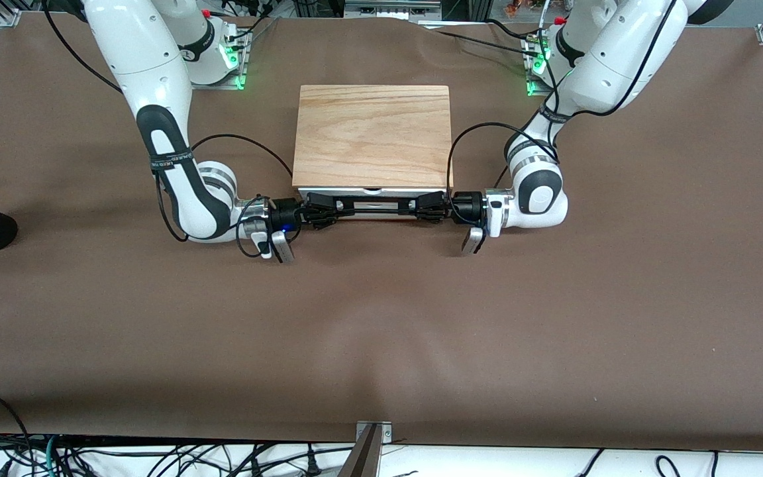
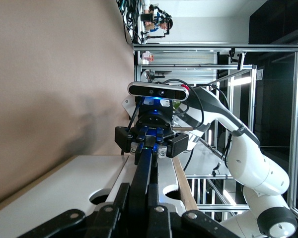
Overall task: Pull top drawer with both arms simultaneously
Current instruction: 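Pull the handle away from the box with both grippers together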
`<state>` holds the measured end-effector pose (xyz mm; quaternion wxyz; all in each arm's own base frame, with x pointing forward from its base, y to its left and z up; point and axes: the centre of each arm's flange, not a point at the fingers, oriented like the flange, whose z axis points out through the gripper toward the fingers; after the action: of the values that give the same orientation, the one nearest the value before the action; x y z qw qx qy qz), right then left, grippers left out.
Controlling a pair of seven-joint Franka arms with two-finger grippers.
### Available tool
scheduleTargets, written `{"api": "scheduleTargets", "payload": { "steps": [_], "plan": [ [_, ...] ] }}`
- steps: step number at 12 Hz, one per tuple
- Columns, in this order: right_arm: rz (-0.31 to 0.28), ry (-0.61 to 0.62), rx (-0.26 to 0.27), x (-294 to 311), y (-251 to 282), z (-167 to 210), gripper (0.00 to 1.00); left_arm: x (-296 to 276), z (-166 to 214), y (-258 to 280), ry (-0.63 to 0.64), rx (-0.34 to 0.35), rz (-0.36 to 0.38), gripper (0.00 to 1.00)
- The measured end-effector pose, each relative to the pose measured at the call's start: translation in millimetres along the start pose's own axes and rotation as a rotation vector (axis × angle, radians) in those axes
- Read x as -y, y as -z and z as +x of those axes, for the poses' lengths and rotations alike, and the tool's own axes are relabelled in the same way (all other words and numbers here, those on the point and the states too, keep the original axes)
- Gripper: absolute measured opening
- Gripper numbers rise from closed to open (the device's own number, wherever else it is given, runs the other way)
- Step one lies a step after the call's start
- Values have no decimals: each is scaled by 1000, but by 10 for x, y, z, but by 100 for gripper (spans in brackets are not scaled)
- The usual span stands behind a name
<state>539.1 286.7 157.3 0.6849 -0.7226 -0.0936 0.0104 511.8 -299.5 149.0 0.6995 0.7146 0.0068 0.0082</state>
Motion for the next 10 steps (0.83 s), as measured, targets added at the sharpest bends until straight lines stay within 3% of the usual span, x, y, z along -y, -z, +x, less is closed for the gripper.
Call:
{"api": "scheduleTargets", "payload": {
  "steps": [10],
  "plan": [
    [-20,-24,-31,-24,77,353,19,16,398,-37,57,-13,-4,19]
  ]
}}
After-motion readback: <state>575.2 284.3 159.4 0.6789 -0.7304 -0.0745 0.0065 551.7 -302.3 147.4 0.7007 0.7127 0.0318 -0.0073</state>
